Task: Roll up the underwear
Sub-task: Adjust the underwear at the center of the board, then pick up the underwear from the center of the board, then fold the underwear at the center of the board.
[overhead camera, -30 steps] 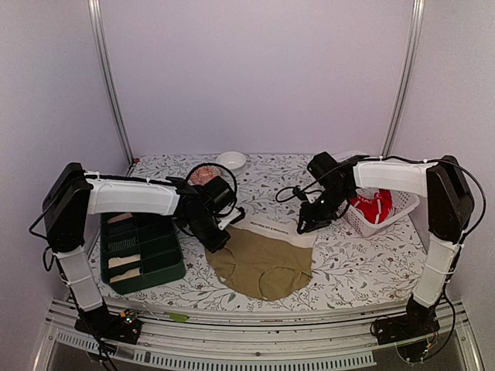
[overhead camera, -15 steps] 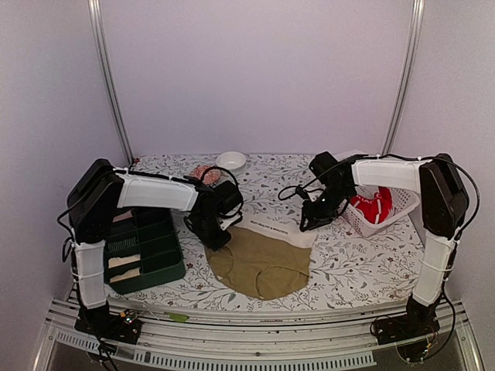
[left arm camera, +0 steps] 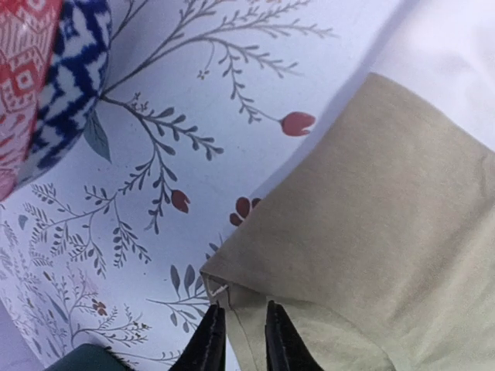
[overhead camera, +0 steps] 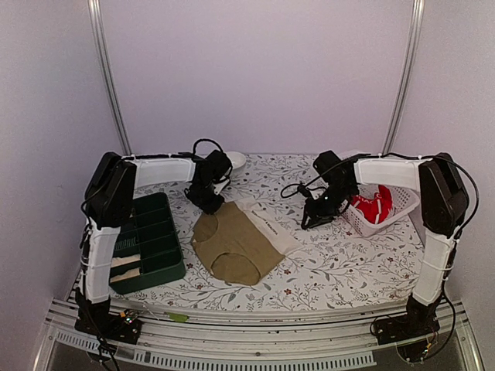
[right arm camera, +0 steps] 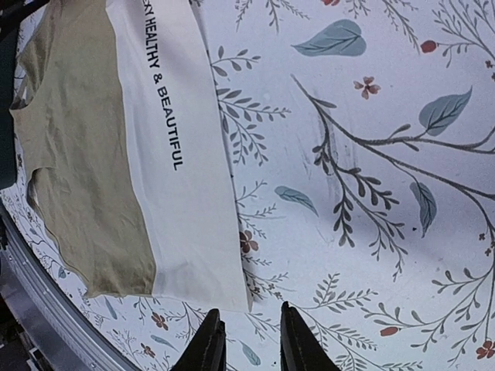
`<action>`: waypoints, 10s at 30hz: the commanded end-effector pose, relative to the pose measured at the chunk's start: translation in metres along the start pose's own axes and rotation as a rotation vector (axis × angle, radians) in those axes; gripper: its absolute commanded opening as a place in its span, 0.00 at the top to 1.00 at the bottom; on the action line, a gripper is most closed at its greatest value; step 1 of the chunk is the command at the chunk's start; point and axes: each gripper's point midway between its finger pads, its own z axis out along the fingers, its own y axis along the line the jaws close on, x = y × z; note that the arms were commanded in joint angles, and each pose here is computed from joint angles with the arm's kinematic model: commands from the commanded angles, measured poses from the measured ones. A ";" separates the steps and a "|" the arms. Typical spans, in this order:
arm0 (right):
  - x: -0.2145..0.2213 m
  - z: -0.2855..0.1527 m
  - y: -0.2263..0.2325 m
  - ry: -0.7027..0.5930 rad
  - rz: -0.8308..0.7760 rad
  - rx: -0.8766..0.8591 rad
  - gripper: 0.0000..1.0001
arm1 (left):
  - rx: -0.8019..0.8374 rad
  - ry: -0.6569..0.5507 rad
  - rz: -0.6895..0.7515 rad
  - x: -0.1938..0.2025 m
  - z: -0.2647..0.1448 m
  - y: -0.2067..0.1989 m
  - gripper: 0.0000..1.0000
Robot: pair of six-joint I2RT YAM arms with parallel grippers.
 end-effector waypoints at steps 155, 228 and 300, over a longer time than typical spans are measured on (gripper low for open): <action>-0.101 0.027 -0.049 -0.206 -0.245 0.022 1.00 | 0.482 -0.248 0.080 -0.072 -0.022 -0.070 1.00; 0.115 0.022 0.077 0.025 -0.182 -0.267 1.00 | 0.877 -0.130 0.133 0.140 -0.128 -0.179 1.00; 0.025 -0.006 0.062 -0.047 -0.162 -0.161 0.69 | 0.645 -0.201 0.037 0.068 -0.121 -0.102 0.62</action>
